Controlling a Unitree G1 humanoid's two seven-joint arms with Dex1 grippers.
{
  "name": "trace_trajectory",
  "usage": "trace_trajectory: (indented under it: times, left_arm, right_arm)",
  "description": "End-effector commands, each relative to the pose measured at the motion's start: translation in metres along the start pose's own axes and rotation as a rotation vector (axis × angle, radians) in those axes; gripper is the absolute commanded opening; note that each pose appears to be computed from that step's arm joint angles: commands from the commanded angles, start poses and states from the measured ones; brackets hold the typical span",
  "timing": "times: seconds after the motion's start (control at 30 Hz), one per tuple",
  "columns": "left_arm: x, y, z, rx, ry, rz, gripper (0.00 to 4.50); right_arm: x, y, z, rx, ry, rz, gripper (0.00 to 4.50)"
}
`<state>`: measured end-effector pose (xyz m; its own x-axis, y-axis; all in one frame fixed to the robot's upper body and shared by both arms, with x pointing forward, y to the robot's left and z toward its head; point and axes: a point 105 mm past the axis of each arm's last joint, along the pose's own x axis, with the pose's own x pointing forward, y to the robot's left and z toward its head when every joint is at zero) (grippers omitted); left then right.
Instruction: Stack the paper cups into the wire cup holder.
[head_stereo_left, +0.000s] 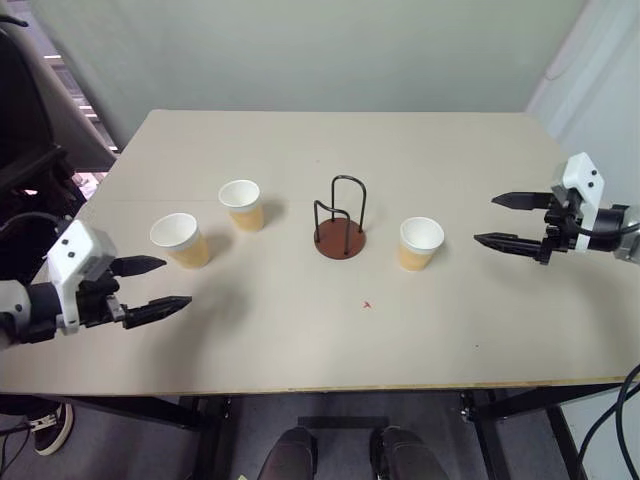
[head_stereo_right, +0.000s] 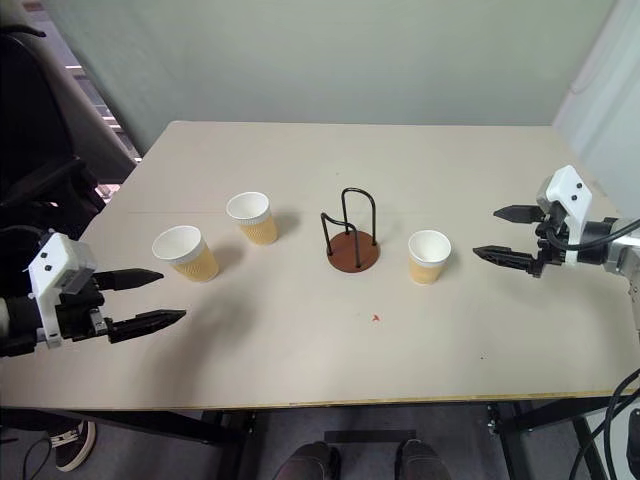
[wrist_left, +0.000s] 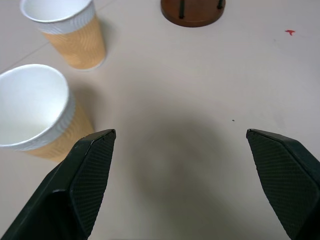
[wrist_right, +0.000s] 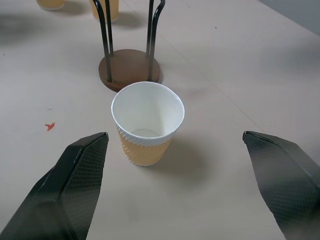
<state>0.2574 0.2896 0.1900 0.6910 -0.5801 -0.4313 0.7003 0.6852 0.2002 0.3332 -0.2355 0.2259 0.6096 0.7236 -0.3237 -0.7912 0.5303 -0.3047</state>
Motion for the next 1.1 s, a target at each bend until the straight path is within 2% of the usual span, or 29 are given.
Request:
trace_trajectory:
  times: [0.03,0.23,0.47,0.6,0.73,1.0,1.1]
  left_arm:
    - [-0.001,0.002,0.009,0.031,-0.017,0.004,4.49]
    - [0.002,0.005,0.02,0.076,-0.024,-0.016,4.49]
    - [0.022,-0.014,0.069,0.253,-0.124,-0.163,4.49]
    - [0.053,-0.033,0.087,0.349,-0.134,-0.291,4.49]
    - [0.104,-0.029,0.103,0.401,-0.166,-0.217,4.49]
    - [0.162,-0.018,0.109,0.316,-0.21,-0.151,4.49]
    - [0.171,-0.013,0.107,0.297,-0.207,-0.136,4.49]
  right_arm:
    - [-0.01,-0.003,0.012,-0.046,-0.016,-0.027,4.5]
    - [-0.015,-0.001,0.012,-0.049,-0.009,-0.022,4.5]
    - [-0.021,0.012,0.037,-0.082,-0.076,0.026,4.5]
    - [-0.023,0.034,0.06,-0.119,-0.141,0.078,4.5]
    - [-0.014,0.06,0.071,-0.141,-0.166,0.122,4.5]
    - [-0.017,0.075,0.075,-0.13,-0.165,0.085,4.5]
    - [-0.02,0.075,0.075,-0.129,-0.159,0.068,4.5]
